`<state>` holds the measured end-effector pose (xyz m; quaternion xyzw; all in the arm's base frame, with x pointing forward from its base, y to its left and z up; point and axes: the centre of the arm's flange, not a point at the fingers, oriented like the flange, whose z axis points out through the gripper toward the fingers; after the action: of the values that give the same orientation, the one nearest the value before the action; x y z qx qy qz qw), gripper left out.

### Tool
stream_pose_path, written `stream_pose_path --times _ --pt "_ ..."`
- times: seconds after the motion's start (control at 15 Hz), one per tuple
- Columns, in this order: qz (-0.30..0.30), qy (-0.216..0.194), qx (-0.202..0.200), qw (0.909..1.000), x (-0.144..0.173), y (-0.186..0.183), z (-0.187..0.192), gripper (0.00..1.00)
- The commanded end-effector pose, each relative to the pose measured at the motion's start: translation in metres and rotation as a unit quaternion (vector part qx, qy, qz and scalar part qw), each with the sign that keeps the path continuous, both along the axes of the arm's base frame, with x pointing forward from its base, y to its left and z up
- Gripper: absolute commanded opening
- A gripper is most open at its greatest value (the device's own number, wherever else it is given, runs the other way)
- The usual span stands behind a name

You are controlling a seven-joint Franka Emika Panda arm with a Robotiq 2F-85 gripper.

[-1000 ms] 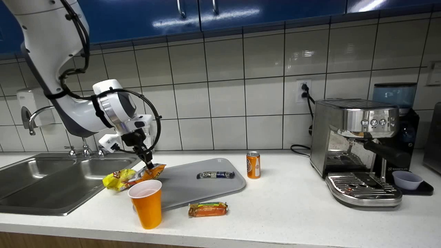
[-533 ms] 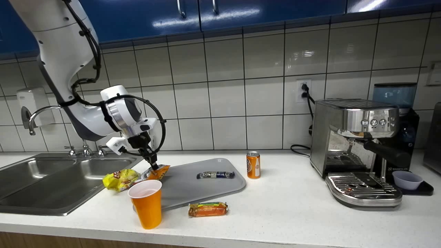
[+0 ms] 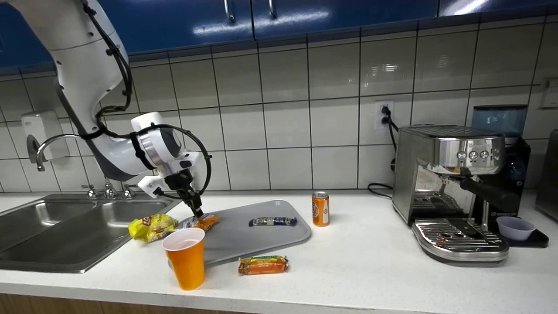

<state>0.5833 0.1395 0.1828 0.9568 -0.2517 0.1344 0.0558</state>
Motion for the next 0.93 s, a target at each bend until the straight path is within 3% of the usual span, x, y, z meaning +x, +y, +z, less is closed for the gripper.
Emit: stream_pose_path --times 0.0,0.4,0.87 --pt "0.006 0.0 -0.002 1.0 0.007 -0.002 0.007 0.55" --pt "0.007 -0.006 0.0 1.0 0.002 -0.015 0.02 0.99" --pt "0.0 -0.015 -0.002 0.9999 0.003 -0.045 0.037 1.0"
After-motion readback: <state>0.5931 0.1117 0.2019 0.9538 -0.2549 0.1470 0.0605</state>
